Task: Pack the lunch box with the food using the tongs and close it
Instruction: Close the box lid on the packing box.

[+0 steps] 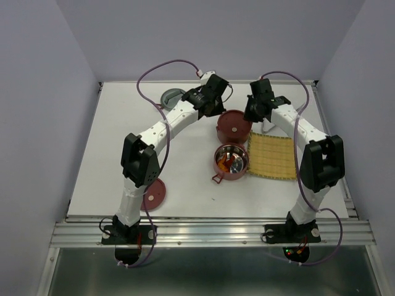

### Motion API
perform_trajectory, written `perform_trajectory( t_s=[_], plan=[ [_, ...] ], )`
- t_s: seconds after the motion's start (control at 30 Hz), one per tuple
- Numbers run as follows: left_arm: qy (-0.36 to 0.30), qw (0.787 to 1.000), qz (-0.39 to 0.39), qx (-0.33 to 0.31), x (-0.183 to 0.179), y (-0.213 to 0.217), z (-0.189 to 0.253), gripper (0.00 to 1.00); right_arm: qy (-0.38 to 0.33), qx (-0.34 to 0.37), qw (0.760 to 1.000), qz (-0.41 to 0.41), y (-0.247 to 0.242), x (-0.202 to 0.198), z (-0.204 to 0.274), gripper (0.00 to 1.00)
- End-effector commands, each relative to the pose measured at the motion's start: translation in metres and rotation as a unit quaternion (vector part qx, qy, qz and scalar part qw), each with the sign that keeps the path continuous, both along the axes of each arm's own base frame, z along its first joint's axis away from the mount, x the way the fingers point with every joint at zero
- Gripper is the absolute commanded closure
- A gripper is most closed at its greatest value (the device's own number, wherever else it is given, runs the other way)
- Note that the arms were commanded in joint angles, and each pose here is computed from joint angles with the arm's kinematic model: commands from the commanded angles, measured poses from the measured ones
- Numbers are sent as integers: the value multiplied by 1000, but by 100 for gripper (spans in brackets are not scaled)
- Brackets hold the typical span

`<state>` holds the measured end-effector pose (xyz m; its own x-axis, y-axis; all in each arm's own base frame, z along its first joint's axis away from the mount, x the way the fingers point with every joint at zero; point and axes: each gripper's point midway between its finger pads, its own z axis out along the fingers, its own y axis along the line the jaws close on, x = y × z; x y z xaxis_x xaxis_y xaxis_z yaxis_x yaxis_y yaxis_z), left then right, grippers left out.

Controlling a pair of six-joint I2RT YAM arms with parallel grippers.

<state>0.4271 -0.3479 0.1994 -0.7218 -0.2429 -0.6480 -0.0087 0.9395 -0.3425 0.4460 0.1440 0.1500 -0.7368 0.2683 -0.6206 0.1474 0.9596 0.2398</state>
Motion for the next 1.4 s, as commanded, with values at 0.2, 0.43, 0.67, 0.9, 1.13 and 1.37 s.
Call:
perform_trajectory(
  t_s=[0.2, 0.43, 0.67, 0.9, 1.13, 1.37],
  plan=[
    [52, 996, -67, 12, -5, -22, -68, 100, 46, -30, 999, -4, -5, 0, -45, 99],
    [46, 996, -68, 25, -7, -14, -67, 100, -1, -9, 1000, -10, -3, 2, -2, 99],
    [8, 997, -70, 10, -9, -4, -28, 100, -44, 15, 999, 0, 6, 4, 39, 99],
    [19, 995, -98, -21, -23, -9, -31, 100, -39, 24, 999, 5, 11, -5, 34, 99],
    [32, 988, -142, -46, -36, -21, -41, 100, -9, 26, 1000, 10, 16, -15, 2, 99],
    [65, 986, -148, -33, -39, -22, -72, 100, 39, 15, 999, 10, 14, -24, -42, 99]
  ],
)
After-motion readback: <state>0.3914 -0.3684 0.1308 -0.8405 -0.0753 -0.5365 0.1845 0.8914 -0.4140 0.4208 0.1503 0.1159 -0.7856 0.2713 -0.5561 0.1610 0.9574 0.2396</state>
